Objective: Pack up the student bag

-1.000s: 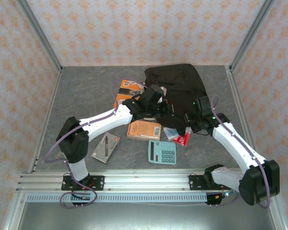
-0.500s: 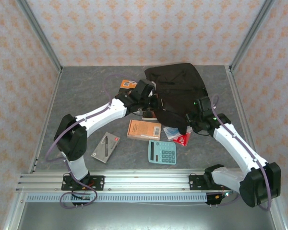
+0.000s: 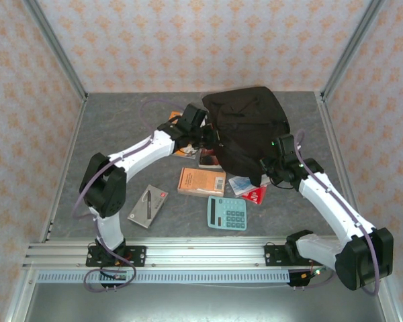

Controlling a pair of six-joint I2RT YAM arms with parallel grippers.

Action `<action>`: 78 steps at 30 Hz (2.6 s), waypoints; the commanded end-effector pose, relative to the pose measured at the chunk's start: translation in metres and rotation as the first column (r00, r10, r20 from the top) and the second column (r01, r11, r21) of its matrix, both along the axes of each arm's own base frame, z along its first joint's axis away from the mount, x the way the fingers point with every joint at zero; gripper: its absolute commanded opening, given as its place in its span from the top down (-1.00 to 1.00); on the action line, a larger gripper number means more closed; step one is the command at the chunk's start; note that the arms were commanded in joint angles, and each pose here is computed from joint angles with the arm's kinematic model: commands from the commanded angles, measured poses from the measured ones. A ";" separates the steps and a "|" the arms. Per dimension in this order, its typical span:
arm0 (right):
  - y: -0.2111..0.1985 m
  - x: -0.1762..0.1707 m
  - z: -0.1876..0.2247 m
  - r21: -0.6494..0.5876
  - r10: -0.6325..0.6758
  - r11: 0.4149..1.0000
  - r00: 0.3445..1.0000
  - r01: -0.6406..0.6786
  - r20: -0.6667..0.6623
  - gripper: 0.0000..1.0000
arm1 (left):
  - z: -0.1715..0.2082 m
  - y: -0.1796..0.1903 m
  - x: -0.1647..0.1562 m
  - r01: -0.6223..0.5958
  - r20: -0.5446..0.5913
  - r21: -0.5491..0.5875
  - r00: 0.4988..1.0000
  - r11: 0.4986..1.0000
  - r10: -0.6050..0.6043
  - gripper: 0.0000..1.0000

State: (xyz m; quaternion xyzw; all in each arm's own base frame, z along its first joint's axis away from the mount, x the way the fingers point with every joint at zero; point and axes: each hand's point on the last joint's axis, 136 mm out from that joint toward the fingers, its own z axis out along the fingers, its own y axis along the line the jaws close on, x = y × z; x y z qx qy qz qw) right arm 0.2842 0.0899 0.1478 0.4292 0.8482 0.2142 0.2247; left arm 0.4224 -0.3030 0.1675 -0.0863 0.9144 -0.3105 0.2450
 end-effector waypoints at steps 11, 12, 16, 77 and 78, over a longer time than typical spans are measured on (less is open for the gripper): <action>-0.021 -0.006 -0.010 -0.162 0.077 0.984 0.997 -0.076 0.001 1.00 | -0.018 0.055 0.068 -0.142 0.034 0.108 0.990 0.984 0.139 1.00; -0.020 -0.006 -0.011 -0.158 0.085 0.984 0.996 -0.084 0.002 1.00 | -0.020 0.054 0.069 -0.138 0.031 0.112 0.990 0.984 0.135 1.00; -0.008 -0.001 -0.009 -0.115 0.147 0.983 0.988 -0.140 0.048 1.00 | -0.024 0.052 0.067 -0.120 0.013 0.109 0.993 0.987 0.119 1.00; 0.028 0.001 0.004 0.129 0.229 0.940 0.863 -0.317 0.450 1.00 | 0.033 -0.104 -0.050 0.613 0.138 0.638 0.505 0.466 -0.852 -0.33; 0.028 0.001 0.003 0.131 0.231 0.939 0.864 -0.319 0.448 1.00 | 0.029 -0.103 -0.049 0.617 0.118 0.645 0.502 0.450 -0.857 -0.33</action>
